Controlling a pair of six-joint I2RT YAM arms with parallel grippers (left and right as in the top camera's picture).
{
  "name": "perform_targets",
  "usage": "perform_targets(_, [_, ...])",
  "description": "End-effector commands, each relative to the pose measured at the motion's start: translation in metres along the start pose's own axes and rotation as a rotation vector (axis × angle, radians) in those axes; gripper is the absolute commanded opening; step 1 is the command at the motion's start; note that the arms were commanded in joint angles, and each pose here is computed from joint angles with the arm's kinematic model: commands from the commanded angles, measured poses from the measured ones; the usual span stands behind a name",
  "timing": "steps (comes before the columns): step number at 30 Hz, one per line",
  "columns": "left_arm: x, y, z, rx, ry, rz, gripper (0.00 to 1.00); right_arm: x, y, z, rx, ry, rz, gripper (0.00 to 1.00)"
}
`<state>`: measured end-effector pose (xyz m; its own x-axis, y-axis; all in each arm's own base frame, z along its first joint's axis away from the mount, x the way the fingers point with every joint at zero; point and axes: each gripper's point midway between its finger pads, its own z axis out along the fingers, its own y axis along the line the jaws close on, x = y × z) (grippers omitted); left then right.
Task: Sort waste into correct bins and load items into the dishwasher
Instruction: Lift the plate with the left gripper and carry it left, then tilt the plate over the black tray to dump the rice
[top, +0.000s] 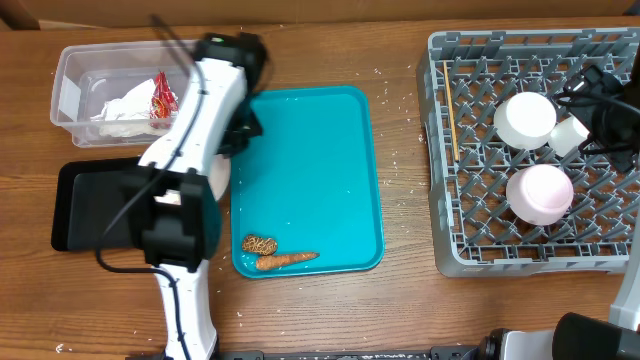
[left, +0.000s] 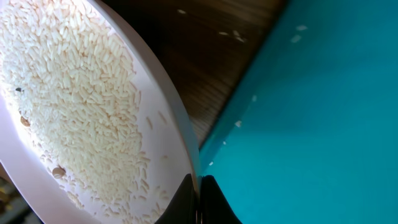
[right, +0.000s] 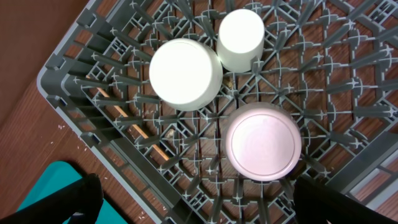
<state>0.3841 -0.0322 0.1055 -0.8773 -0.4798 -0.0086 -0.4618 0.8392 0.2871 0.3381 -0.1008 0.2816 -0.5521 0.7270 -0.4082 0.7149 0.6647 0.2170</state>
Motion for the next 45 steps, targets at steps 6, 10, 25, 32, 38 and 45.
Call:
perform_targets(6, [-0.025,0.027,0.007,0.231,0.146,-0.107,0.04,-0.004,0.002,-0.004,-0.013,-0.017,0.007,1.00])
perform_targets(10, [-0.036,0.032,0.009,0.323,0.167,-0.116,0.04,-0.004,0.002,-0.004,-0.012,-0.016,0.007,1.00])
perform_targets(25, [-0.055,0.065,-0.018,0.554,0.132,-0.129,0.04,-0.004,0.002,-0.004,-0.013,-0.017,0.007,1.00])
perform_targets(32, [-0.057,0.065,-0.053,0.806,0.114,-0.076,0.04,-0.004,0.002,-0.004,-0.013,-0.017,0.007,1.00])
perform_targets(38, [-0.064,0.083,-0.064,0.977,0.127,-0.108,0.04,-0.004,0.002,-0.004,-0.013,-0.017,0.007,1.00])
perform_targets(45, [-0.066,0.101,-0.073,1.094,0.123,-0.119,0.04,-0.004,0.002,-0.004,-0.013,-0.017,0.007,1.00])
